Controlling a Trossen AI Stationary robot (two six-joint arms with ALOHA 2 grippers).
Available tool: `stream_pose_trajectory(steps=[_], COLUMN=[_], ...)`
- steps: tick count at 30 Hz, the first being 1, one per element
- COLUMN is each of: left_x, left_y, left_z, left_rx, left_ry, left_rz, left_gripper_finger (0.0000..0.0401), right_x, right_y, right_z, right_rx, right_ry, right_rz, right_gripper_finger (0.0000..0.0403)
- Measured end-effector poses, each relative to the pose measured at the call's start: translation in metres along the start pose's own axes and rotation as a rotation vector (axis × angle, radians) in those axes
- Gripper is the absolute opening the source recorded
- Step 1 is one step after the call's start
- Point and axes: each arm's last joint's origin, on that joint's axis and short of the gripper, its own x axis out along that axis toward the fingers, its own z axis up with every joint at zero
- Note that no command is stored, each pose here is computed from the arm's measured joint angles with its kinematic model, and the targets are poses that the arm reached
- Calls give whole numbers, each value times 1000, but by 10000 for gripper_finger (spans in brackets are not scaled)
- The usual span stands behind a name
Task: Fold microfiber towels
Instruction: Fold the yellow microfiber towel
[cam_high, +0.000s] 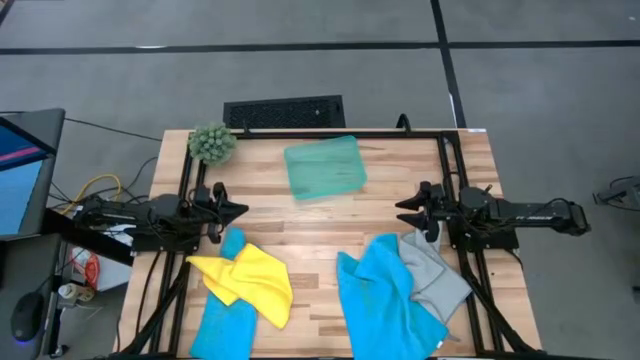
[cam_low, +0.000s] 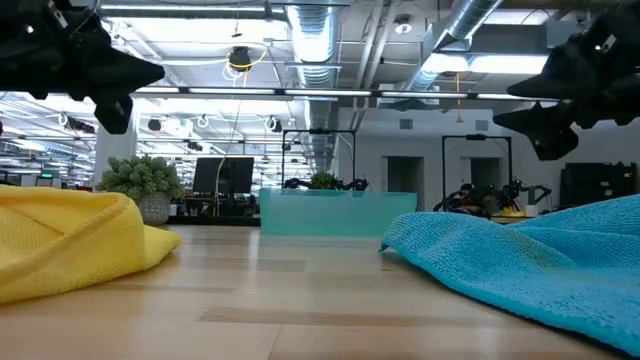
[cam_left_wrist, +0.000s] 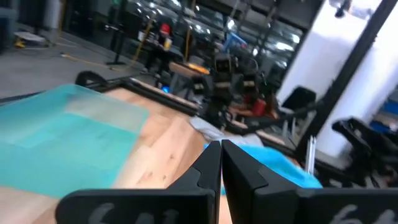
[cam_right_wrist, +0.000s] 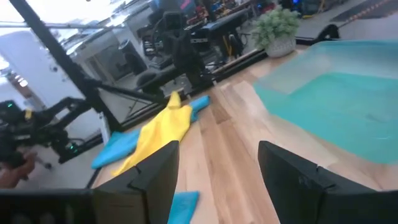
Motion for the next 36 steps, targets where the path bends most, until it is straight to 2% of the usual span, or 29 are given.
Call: stream_pose_trajectory(steps=[6, 9, 13, 18, 24, 27, 30, 33, 36], left_x=[-1, -1, -2, -4, -5, -3, 2, 9, 19], left_y=[4, 5, 4, 1, -5, -8, -13, -21, -34], left_z=[5, 6, 14, 24, 31, 32, 37, 46, 62], left_rx=[4, 0, -27, -44, -132, -203, -223, -192, -154], left_ry=[-93, -113, -209, -306, -356, -320, -247, -113, 56], left_rz=[154, 193, 236, 217, 73, -1, -51, -76, -96], left_gripper_finger=[4, 4, 5, 33, 125, 167, 194, 206, 208], right_x=[0, 0, -1, -5, -13, -9, 3, 19, 39], right_y=[0, 0, 3, 9, 22, 28, 32, 36, 42], right_z=[0, 1, 11, 31, 62, 75, 84, 91, 91], right_rx=[4, 4, 1, -47, -167, -175, -207, -226, -241], right_ry=[-5, -17, -138, -314, -353, -311, -238, -160, -56], right_rz=[-10, -17, -16, -59, -119, -157, -184, -191, -151], right_gripper_finger=[244, 244, 244, 244, 244, 244, 244, 244, 244])
